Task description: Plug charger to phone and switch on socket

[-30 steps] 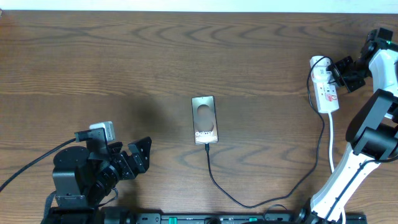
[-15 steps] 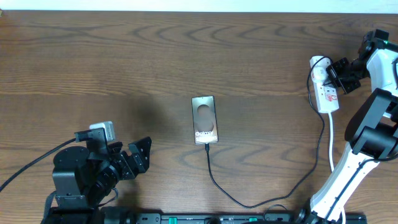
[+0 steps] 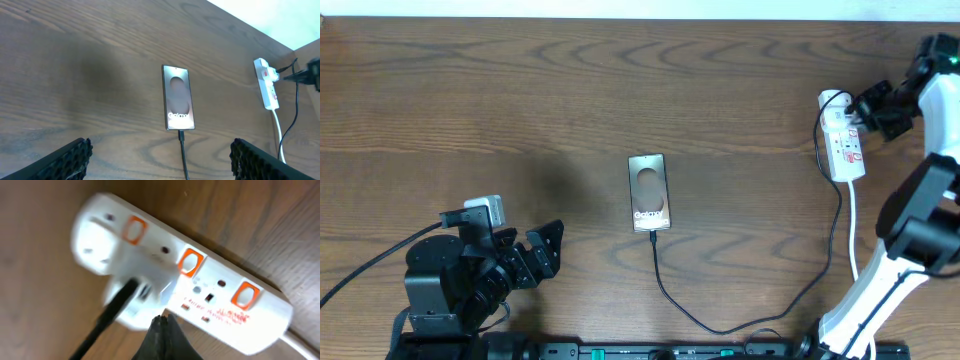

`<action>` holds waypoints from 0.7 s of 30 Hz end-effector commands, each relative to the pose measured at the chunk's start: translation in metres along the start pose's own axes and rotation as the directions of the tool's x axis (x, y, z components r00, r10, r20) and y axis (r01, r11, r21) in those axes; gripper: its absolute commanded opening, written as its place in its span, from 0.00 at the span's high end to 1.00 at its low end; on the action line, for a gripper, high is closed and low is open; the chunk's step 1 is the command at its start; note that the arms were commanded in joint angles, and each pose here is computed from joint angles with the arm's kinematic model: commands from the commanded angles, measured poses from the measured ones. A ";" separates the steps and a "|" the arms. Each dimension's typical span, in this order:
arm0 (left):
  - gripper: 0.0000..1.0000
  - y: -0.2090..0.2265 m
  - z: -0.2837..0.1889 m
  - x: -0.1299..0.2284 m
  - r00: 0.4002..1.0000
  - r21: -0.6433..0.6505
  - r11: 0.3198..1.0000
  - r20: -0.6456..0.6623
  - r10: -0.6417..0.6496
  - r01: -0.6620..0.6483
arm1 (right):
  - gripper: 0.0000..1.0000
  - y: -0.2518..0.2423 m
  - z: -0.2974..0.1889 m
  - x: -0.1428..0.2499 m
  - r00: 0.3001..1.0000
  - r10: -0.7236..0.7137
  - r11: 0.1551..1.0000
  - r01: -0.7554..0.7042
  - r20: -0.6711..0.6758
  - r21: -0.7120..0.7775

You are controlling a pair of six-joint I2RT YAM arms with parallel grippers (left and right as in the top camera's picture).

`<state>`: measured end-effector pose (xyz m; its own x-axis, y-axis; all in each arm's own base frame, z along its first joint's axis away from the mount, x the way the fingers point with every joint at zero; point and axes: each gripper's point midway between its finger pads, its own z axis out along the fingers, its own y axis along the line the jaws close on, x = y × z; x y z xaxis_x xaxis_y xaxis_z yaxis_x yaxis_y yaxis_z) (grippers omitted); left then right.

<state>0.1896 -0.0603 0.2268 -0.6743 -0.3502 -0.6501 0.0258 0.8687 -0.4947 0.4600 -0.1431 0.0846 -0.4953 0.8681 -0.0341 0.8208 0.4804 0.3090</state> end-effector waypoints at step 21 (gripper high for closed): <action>0.10 0.002 0.000 0.000 1.000 -0.009 1.000 0.003 0.007 -0.006 | 0.99 -0.008 0.010 -0.006 1.000 0.027 0.999 -0.027 -0.006 0.024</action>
<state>0.1896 -0.0603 0.2268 -0.6743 -0.3502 -0.6501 0.0258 0.8687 -0.4947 0.4593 -0.1502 0.0950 -0.4806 0.8754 -0.0523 0.8217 0.4704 0.3217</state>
